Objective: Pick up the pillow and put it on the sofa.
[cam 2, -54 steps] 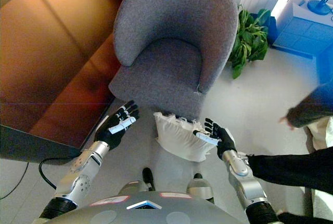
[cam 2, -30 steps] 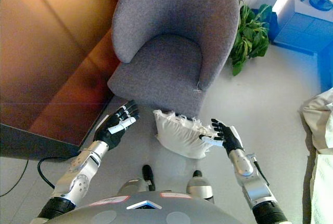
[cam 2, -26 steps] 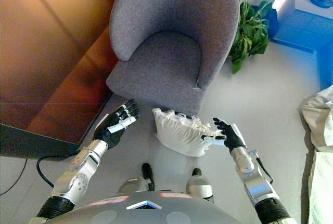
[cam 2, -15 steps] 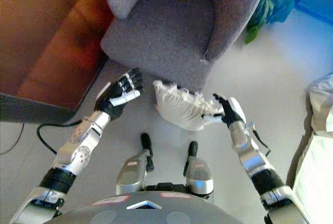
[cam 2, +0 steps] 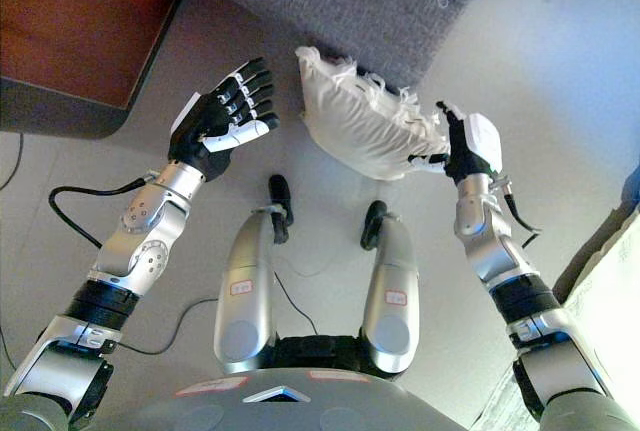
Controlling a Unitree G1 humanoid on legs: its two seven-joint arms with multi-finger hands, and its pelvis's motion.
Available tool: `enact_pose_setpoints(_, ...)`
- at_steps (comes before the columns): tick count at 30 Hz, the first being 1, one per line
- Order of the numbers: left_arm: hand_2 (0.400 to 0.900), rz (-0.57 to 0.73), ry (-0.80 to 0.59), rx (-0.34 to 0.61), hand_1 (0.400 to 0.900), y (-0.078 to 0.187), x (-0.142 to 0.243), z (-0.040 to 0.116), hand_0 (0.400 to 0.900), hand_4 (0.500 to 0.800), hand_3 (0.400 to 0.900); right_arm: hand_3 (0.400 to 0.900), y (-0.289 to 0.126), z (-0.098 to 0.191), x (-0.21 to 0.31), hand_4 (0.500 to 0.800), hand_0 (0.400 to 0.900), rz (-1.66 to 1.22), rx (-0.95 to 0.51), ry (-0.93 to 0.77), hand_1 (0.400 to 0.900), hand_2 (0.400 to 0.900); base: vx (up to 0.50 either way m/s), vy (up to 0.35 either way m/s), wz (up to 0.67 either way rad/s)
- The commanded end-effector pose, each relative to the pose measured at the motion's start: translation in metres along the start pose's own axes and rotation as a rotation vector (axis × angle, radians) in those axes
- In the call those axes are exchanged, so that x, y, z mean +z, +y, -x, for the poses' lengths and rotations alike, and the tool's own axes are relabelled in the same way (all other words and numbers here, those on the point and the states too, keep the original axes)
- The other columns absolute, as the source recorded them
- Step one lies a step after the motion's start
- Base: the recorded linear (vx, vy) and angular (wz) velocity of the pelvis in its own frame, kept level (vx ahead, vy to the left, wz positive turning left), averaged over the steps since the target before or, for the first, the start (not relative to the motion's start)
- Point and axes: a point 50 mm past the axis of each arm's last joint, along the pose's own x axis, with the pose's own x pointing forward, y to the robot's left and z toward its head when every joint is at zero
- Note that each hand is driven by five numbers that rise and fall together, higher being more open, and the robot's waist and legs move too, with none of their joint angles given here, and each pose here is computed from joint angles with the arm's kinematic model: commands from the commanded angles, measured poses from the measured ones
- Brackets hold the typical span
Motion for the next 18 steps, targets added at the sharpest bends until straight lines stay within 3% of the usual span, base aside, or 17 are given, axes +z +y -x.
enact_pose_setpoints(1,0.9,-0.01,-0.281,-0.137,0.9,-0.029,0.05,-0.006,0.9,0.8,0.9,0.9,-0.042,-0.013,0.014,0.8,0.9,0.105,-0.187,-0.088,0.9,0.9,0.005,-0.014,0.04)
enact_pose_setpoints(11,0.9,-0.027,-0.334,-0.155,0.9,-0.032,0.059,-0.003,0.9,0.8,0.9,0.9,-0.046,-0.017,0.014,0.8,0.9,0.09,-0.188,-0.038,0.9,0.9,0.012,-0.036,0.04)
enact_pose_setpoints(18,0.9,-0.048,-0.341,-0.171,0.9,-0.032,0.064,-0.006,0.9,0.8,0.9,0.9,-0.055,-0.03,0.019,0.8,0.9,0.034,-0.102,-0.005,0.9,0.9,-0.036,-0.025,0.04)
